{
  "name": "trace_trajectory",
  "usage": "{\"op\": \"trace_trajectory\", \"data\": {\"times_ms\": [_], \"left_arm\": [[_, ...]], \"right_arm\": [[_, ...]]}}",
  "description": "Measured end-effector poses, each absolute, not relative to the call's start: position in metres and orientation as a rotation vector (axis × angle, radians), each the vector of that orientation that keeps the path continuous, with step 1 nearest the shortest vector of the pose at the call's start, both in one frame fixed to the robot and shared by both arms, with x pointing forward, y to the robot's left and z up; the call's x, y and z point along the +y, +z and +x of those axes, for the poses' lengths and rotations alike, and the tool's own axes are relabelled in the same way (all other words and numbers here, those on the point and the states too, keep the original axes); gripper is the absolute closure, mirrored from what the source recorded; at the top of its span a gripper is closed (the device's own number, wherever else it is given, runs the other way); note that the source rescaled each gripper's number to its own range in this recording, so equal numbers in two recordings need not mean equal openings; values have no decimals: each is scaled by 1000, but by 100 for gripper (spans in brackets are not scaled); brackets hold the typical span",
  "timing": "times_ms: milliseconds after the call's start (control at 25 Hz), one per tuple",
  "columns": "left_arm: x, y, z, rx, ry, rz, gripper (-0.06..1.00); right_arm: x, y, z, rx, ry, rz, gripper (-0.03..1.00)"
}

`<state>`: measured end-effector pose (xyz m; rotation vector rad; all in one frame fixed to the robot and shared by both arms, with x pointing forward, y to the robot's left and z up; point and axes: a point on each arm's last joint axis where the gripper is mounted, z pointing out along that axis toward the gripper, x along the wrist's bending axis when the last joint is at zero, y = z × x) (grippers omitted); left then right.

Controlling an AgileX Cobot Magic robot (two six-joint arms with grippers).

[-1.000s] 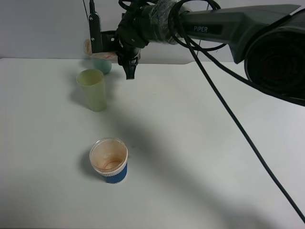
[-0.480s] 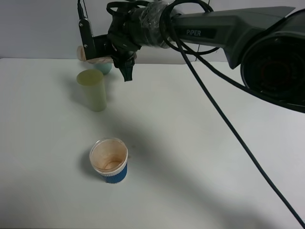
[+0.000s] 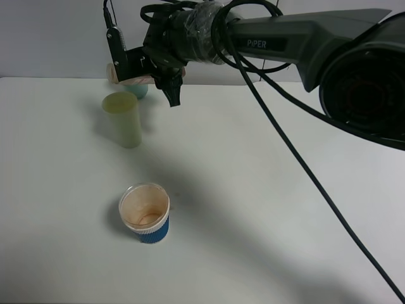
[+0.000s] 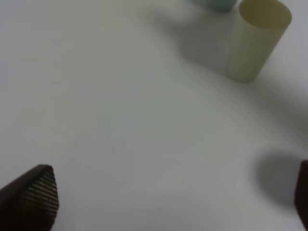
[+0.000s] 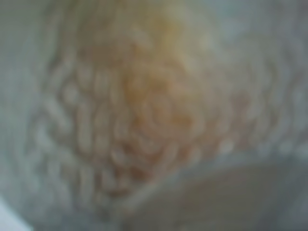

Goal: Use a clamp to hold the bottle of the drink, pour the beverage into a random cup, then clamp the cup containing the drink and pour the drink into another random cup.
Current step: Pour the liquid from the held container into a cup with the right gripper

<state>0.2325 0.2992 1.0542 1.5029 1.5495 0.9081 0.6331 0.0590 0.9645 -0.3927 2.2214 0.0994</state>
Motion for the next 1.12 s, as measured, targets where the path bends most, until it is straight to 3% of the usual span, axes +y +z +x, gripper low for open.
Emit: {"op": "trace_trajectory", "data": {"times_ms": [1120], "left_arm": [[299, 1054, 233, 1549, 908, 1503, -3]], "right_arm": [[67, 967, 624, 2167, -9, -482, 95]]}}
